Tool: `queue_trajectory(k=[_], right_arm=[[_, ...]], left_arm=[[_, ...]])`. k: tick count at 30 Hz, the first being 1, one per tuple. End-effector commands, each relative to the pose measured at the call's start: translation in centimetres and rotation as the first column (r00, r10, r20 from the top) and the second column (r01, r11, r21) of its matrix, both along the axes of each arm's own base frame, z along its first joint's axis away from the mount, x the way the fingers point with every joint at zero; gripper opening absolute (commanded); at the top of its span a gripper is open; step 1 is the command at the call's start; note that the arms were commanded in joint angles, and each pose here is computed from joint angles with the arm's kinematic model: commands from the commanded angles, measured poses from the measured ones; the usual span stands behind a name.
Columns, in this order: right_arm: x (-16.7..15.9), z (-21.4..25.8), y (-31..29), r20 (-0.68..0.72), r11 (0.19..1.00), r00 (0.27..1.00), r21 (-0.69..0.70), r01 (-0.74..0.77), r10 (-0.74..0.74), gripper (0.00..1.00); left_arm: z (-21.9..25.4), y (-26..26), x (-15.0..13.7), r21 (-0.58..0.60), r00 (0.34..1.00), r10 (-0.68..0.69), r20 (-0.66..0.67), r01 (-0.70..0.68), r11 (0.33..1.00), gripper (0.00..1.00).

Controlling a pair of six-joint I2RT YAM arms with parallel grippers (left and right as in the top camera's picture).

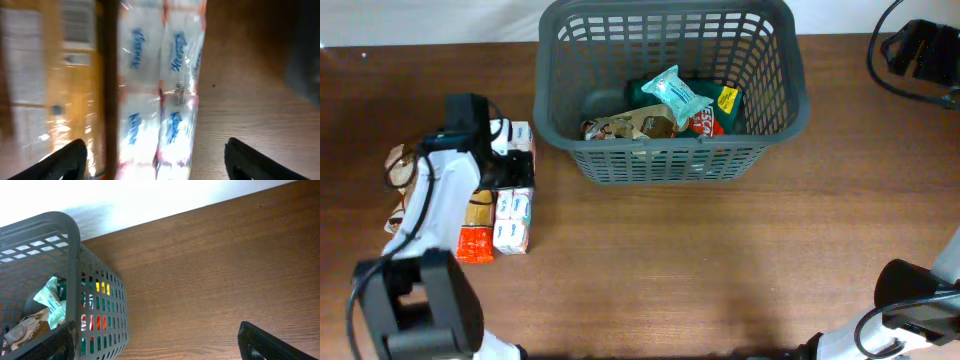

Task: Pack container
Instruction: 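Grasp the strip of white tissue packs with the left gripper, then lower the tissue packs into the basket and open the left gripper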

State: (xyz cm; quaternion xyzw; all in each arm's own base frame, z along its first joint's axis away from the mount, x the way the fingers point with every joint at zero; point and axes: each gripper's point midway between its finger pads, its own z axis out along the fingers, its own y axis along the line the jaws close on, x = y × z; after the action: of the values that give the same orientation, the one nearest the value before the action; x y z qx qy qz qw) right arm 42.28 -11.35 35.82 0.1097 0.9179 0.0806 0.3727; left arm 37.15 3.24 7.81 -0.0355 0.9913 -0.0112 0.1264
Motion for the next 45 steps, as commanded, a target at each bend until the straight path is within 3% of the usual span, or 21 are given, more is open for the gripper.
queue_trajectory(k=[1,6,9,10,12,16,19,24,29,31,34,38,40,43,45], right_arm=[[0.1,-0.2,0.1,-0.002,1.0,1.0,0.012,-0.005,0.005,0.99],[0.1,-0.2,0.1,-0.002,1.0,1.0,0.012,-0.005,0.005,0.99],[0.1,-0.2,0.1,-0.002,1.0,1.0,0.012,-0.005,0.005,0.99],[0.1,-0.2,0.1,-0.002,1.0,1.0,0.012,-0.005,0.005,0.99],[0.1,-0.2,0.1,-0.002,1.0,1.0,0.012,-0.005,0.005,0.99],[0.1,-0.2,0.1,-0.002,1.0,1.0,0.012,-0.005,0.005,0.99],[0.1,-0.2,0.1,-0.002,1.0,1.0,0.012,-0.005,0.005,0.99],[0.1,-0.2,0.1,-0.002,1.0,1.0,0.012,-0.005,0.005,0.99],[0.1,-0.2,0.1,-0.002,1.0,1.0,0.012,-0.005,0.005,0.99],[0.1,-0.2,0.1,-0.002,1.0,1.0,0.012,-0.005,0.005,0.99],[0.1,-0.2,0.1,-0.002,1.0,1.0,0.012,-0.005,0.005,0.99],[0.1,-0.2,0.1,-0.002,1.0,1.0,0.011,-0.005,0.005,0.99],[0.1,-0.2,0.1,-0.002,1.0,1.0,0.012,-0.005,0.005,0.99],[0.1,-0.2,0.1,-0.002,1.0,1.0,0.012,-0.005,0.005,0.99],[0.1,-0.2,0.1,-0.002,1.0,1.0,0.012,-0.005,0.005,0.99]], left_arm=[[-2.0,-1.0,0.1,-0.053,0.995,-0.083,-0.048,0.08,0.995,0.79],[-4.9,-1.0,-0.6,-0.066,0.988,-0.084,-0.132,0.076,0.995,0.75],[-6.7,-0.5,-1.0,-0.045,0.979,-0.077,-0.186,0.07,0.997,0.65],[-7.0,-0.3,-1.2,-0.037,0.978,-0.075,-0.197,0.069,0.997,0.52],[-7.4,-0.1,-1.3,-0.028,0.975,-0.071,-0.21,0.067,0.997,0.02],[-6.1,0.0,-0.6,-0.026,0.979,-0.071,-0.193,0.067,0.997,0.02],[-2.5,0.2,1.6,-0.014,0.989,-0.065,-0.13,0.064,0.998,0.02],[7.9,1.2,7.0,0.045,0.994,-0.06,0.096,0.056,0.997,0.02],[19.7,2.0,10.6,0.13,0.927,-0.095,0.362,0.051,0.99,0.02],[23.7,1.3,11.1,0.166,0.881,-0.162,0.445,0.096,0.981,0.02],[29.7,-1.8,11.4,0.274,0.755,-0.357,0.55,0.241,0.931,0.02],[36.1,-8.5,10.4,0.521,0.493,-0.666,0.56,0.416,0.745,0.02],[37.2,-12.9,9.5,0.622,0.332,-0.798,0.502,0.502,0.601,0.02],[36.6,-18.8,8.0,0.694,0.124,-0.9,0.417,0.597,0.404,0.02],[35.4,-22.1,7.2,0.691,0.031,-0.919,0.393,0.649,0.318,0.02]])
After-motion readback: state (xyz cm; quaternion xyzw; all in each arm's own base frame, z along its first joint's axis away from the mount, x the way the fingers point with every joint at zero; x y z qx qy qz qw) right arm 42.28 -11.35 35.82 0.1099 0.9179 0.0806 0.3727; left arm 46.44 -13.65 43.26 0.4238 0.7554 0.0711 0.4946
